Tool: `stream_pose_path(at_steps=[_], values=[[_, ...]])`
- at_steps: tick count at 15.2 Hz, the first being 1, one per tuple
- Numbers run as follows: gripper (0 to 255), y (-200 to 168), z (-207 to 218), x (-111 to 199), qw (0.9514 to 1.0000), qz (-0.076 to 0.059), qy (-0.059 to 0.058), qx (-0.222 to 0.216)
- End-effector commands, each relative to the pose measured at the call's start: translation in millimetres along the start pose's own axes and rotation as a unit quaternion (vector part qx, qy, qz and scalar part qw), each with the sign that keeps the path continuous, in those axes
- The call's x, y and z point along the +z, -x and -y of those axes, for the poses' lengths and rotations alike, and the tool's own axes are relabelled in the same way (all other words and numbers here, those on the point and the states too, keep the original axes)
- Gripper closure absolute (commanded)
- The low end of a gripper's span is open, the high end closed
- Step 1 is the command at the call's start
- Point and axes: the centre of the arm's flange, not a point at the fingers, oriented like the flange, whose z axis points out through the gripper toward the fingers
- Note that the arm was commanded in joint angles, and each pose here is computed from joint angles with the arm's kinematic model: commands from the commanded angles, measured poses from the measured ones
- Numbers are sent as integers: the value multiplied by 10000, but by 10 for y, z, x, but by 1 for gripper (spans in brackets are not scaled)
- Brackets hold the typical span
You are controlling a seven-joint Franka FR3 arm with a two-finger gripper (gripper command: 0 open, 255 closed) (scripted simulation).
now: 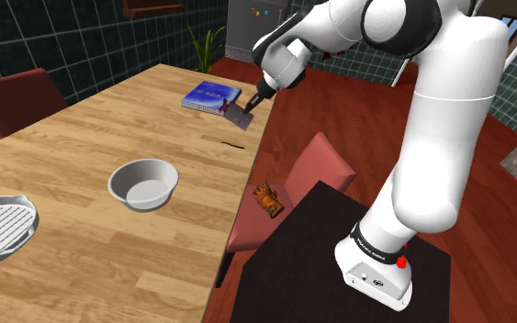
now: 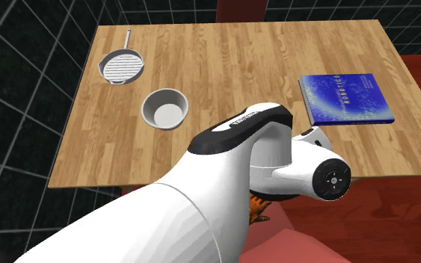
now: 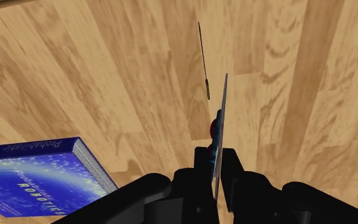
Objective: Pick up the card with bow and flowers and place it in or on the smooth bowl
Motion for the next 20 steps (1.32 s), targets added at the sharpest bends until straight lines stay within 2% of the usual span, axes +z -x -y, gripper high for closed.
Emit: stream_pose_path(at_steps=[1, 2, 20], values=[[255, -49, 16, -98, 10000, 2, -1, 0], [255, -51, 16, -102, 10000, 2, -1, 0], [255, -485, 2314, 317, 10000, 2, -1, 0]])
